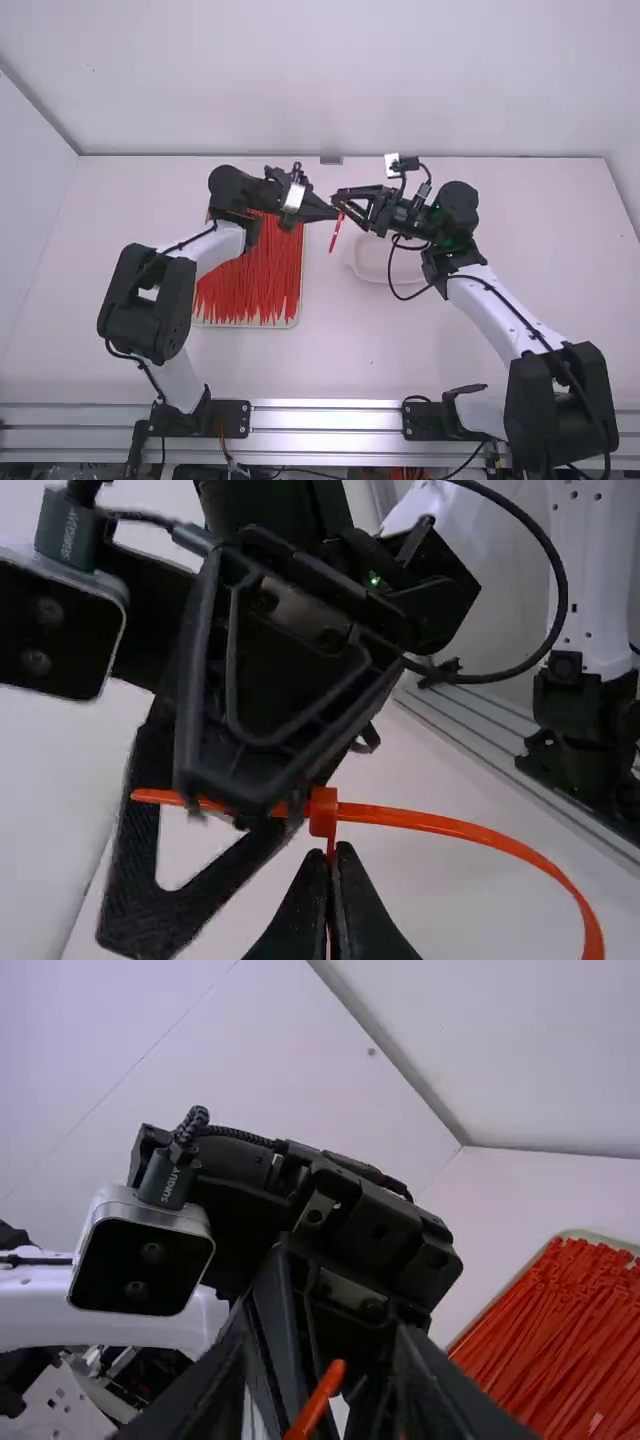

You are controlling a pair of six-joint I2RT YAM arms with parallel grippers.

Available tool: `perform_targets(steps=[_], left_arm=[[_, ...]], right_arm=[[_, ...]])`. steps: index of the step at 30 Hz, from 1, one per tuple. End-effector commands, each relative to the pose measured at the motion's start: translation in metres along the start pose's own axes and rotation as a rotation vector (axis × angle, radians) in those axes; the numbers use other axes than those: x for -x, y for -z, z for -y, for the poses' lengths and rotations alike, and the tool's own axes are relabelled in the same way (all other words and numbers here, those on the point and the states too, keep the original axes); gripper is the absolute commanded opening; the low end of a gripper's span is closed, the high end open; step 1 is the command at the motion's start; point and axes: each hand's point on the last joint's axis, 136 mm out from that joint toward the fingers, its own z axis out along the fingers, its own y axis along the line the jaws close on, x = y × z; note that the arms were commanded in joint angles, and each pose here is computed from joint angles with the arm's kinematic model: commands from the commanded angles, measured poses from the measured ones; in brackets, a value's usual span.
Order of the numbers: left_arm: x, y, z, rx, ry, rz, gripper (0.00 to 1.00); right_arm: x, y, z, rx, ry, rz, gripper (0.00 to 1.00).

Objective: Fasten the cable tie

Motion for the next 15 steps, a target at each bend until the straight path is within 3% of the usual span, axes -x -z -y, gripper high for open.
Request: perform_targets(steps=[1,8,15], left_arm=[[0.003,0.002,0.003,0.004,-0.011,-0.003,0.02],[0.002,0.007,0.004,0.017,-0.032,-0.008,0.02],[0.003,0.004,0.005,0.009,-0.039,-0.004,0.02]], right_arm=[[0.002,0.005,0.000,0.013,-0.017,-0.012,0.58],[0.000,0.023,-0.016,0.109,-0.099,-0.095,0.73],[-0.004,0.023,-0.016,0.111,-0.128,-0.113,0.73]])
